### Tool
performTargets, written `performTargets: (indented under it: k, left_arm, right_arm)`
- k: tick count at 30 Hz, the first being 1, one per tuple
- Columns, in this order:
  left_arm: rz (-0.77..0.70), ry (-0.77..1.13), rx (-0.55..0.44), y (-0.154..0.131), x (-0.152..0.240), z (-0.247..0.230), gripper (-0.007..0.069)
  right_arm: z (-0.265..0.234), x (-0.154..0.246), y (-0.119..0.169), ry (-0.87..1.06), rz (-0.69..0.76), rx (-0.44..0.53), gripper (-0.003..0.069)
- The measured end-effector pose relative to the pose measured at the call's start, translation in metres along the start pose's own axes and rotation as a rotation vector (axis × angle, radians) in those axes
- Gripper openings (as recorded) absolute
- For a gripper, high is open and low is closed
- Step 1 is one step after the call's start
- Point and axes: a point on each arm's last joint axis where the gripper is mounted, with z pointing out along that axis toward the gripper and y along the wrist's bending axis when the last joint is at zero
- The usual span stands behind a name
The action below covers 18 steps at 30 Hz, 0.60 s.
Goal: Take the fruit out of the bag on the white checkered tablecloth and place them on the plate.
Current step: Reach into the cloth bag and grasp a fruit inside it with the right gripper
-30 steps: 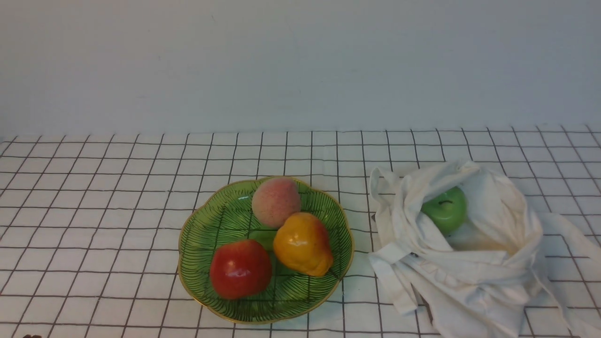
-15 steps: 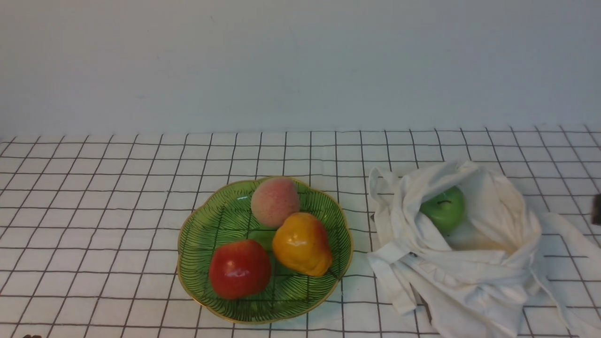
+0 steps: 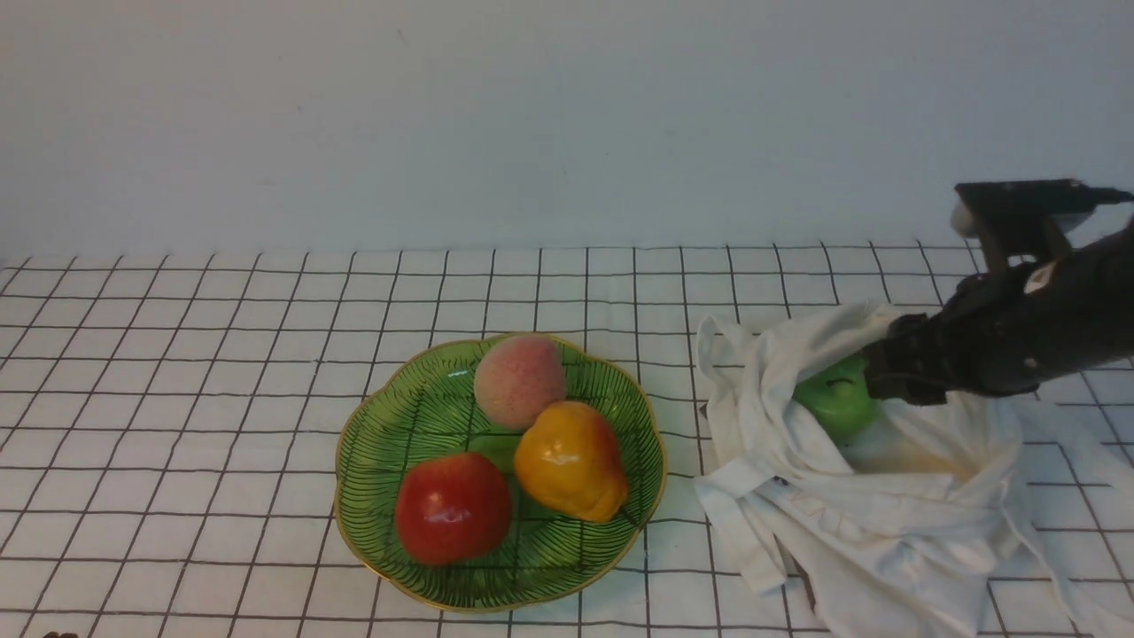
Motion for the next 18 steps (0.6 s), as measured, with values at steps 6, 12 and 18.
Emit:
performTargets:
  k: [6, 12, 18]
  left_arm:
    - [0.0, 0.0, 0.0, 0.0, 0.0, 0.0, -0.0008]
    - [0.0, 0.0, 0.0, 0.0, 0.0, 0.0, -0.0008]
    - [0.0, 0.0, 0.0, 0.0, 0.0, 0.0, -0.0008]
  right_arm:
    - [0.041, -0.003, -0.006, 0.016, 0.031, 0.011, 0.0556]
    - [0.065, -0.005, -0.006, 0.04, 0.098, -0.018, 0.0566]
    - [0.076, -0.008, -0.006, 0.034, 0.123, -0.026, 0.0477]
